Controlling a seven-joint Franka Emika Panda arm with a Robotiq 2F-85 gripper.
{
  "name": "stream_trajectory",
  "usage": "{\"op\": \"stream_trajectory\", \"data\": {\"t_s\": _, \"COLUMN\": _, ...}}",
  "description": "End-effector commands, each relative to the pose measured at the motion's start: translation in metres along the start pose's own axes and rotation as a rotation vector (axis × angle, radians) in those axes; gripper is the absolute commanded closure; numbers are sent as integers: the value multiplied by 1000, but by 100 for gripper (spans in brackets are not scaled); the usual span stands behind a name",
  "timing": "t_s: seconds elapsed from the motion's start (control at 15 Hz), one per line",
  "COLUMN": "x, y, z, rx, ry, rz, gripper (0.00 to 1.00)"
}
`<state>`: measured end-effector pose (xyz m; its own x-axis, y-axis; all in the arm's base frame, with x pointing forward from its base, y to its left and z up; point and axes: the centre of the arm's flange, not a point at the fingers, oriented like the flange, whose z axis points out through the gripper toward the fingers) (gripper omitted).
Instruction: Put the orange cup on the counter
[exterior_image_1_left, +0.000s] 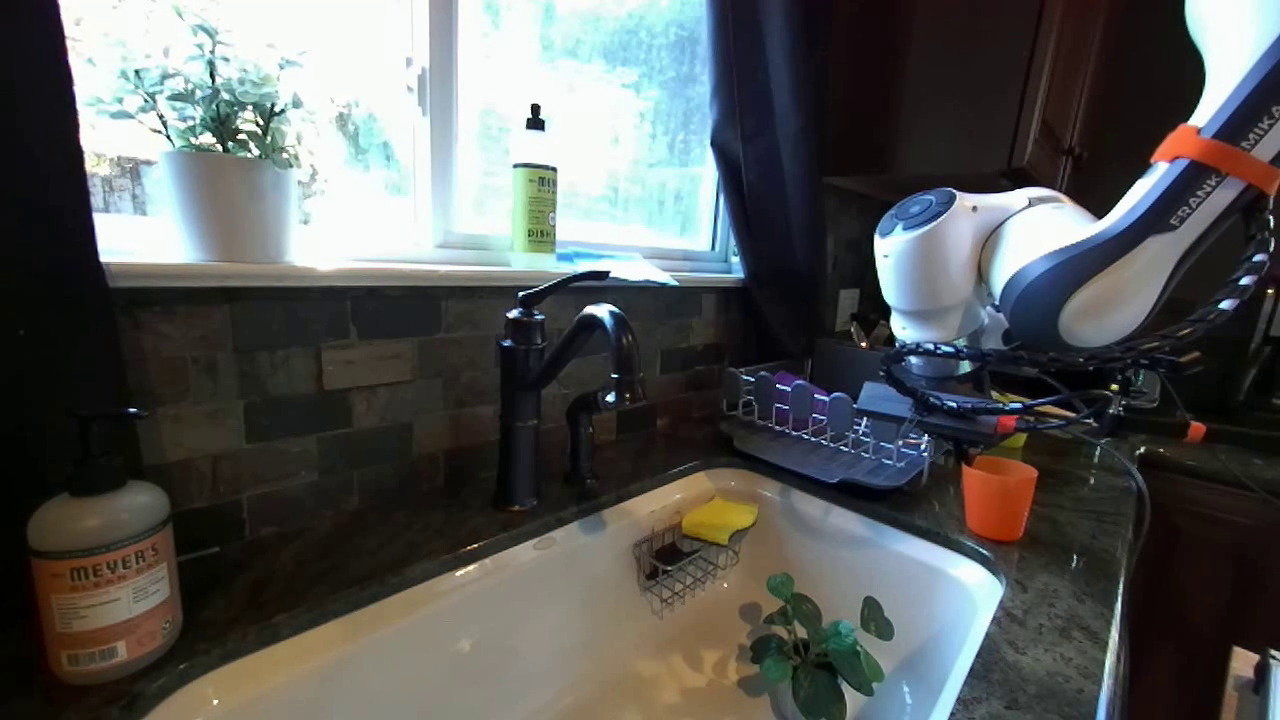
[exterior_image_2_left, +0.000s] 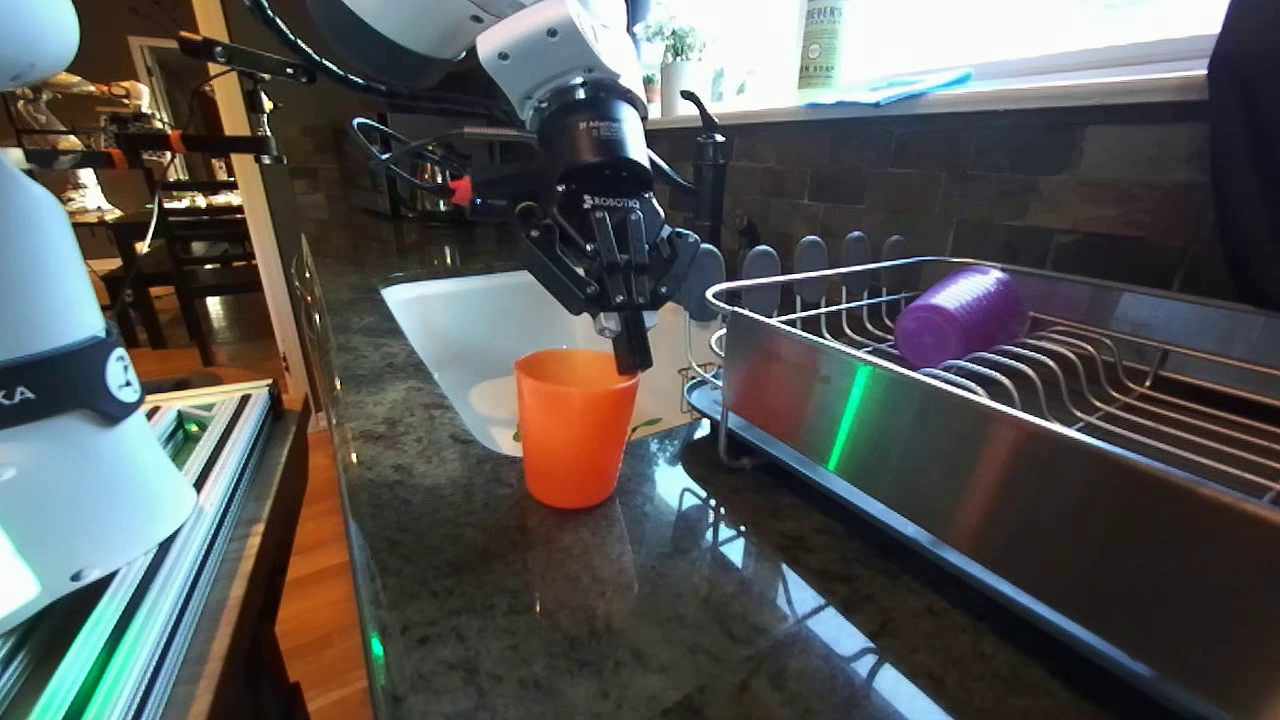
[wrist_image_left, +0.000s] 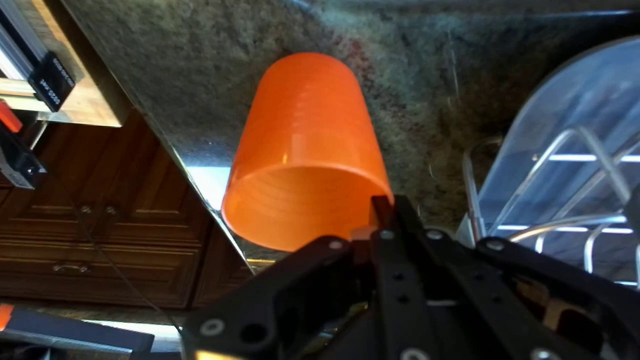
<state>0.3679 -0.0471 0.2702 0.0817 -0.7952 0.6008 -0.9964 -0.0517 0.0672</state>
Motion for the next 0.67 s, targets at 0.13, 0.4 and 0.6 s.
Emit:
{"op": "stream_trajectory", "data": {"t_s": 0.13, "x": 0, "y": 54, "z": 6, "rx": 26, "ry": -15, "rz": 11, "gripper": 57}}
{"op": "stream_trajectory", "data": {"t_s": 0.4, "x": 17, "y": 59, "z": -17, "rx": 61, "ry": -2, "rz": 32, "gripper": 28}}
{"op": "stream_trajectory", "data": {"t_s": 0.6, "x": 32, "y": 67, "z": -42, "rx": 101, "ry": -20, "rz": -4, "gripper": 4}}
